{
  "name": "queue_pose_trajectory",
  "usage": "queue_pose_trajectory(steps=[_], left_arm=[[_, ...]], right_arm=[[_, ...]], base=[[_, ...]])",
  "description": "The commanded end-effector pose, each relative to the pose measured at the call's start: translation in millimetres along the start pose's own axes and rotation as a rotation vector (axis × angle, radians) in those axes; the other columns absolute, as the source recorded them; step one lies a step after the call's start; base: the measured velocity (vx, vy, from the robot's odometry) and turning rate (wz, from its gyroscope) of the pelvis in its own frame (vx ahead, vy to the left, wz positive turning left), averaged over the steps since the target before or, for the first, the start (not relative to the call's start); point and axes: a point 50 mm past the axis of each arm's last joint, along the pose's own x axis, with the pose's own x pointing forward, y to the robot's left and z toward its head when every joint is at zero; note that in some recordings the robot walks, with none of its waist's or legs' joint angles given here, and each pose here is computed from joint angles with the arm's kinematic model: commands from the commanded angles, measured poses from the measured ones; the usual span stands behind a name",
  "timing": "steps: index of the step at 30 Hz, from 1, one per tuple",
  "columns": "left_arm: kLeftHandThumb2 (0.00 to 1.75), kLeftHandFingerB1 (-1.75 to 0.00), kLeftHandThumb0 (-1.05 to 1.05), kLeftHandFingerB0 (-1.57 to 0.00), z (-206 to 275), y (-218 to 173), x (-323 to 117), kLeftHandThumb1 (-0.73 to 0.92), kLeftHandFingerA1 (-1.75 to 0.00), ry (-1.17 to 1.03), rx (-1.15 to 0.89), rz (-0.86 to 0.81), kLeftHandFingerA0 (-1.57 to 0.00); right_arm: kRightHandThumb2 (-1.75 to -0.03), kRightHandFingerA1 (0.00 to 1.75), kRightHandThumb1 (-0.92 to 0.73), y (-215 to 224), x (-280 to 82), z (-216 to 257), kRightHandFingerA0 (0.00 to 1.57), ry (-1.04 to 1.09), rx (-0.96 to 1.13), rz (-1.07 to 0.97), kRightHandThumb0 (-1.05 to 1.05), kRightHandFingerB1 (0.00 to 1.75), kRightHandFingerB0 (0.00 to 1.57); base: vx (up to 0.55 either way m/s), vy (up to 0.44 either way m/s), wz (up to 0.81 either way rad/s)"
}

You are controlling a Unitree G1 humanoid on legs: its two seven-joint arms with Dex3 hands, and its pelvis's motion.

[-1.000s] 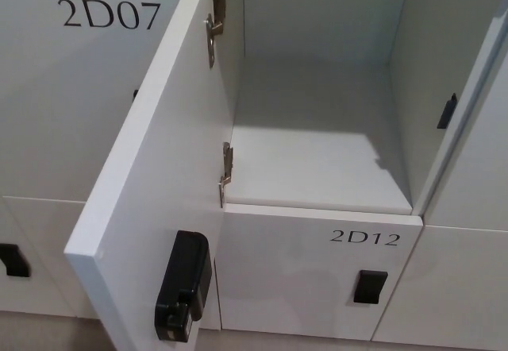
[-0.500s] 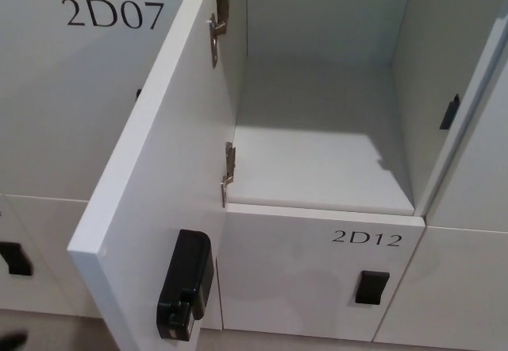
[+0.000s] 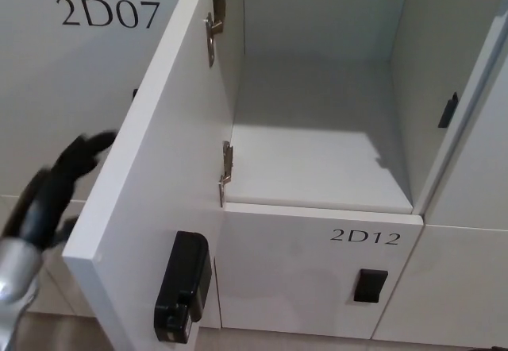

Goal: The robot uses its left hand to push the door of an open cabinet towards the right and closes it

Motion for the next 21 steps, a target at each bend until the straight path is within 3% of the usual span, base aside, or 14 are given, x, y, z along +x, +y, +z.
queue_pose_trajectory(steps=[1, 3, 4, 8, 9, 15, 18, 21], left_arm=[[0.73, -0.30, -0.75, -0.20, 28, -10, 25, 0.92, -0.34, -0.033, 0.128, -0.063, -0.27], [0.75, -0.30, -0.74, -0.19, 39, -19, 33, 0.92, -0.33, -0.061, 0.182, -0.105, -0.23], [0.74, -0.29, -0.73, -0.19, 51, -32, 39, 0.92, -0.32, -0.087, 0.230, -0.163, -0.21], [0.72, -0.28, -0.74, -0.20, 73, -57, 43, 0.92, -0.32, -0.153, 0.300, -0.238, -0.24], [0.73, -0.29, -0.70, -0.20, 88, -66, 45, 0.92, -0.31, -0.201, 0.337, -0.275, -0.22], [0.76, -0.30, -0.76, -0.22, 188, -133, 45, 0.92, -0.31, -0.531, 0.505, -0.485, -0.21], [0.74, -0.28, -0.82, -0.17, 297, -196, 12, 0.91, -0.30, -0.808, 0.422, -0.685, -0.20], [0.69, -0.29, -0.68, -0.22, 336, -213, -21, 0.92, -0.33, -0.972, 0.335, -0.744, -0.25]], right_arm=[[-0.66, 0.36, -0.86, -10, 2, 5, 0.34, 0.003, 0.002, -0.023, -0.53, 0.32, 0.29], [-0.65, 0.37, -0.85, -10, 2, 5, 0.37, 0.001, 0.020, -0.027, -0.54, 0.32, 0.30], [-1.01, 0.53, -0.68, -10, 2, 4, 0.34, 0.000, 0.018, -0.028, -0.56, 0.45, 0.19], [-1.01, 0.53, -0.68, -10, 1, 1, 0.33, 0.004, 0.013, -0.026, -0.56, 0.45, 0.20], [-0.66, 0.37, -0.88, -8, 1, 2, 0.33, 0.004, -0.003, -0.019, -0.54, 0.32, 0.28], [-0.66, 0.37, -0.87, 2, 0, -3, 0.34, 0.015, -0.019, 0.008, -0.53, 0.32, 0.28], [-0.66, 0.36, -0.88, 17, -4, -11, 0.32, 0.040, 0.002, 0.019, -0.57, 0.31, 0.26], [-0.66, 0.35, -0.88, 23, -6, -9, 0.32, -0.007, 0.008, 0.038, -0.55, 0.31, 0.29]], base=[[0.00, 0.000, 0.00], [0.00, 0.000, 0.00], [0.00, 0.000, 0.00], [0.00, 0.001, 0.02], [0.00, 0.000, 0.00], [0.01, -0.001, 0.06], [0.02, 0.008, 0.09], [0.01, 0.006, 0.04]])
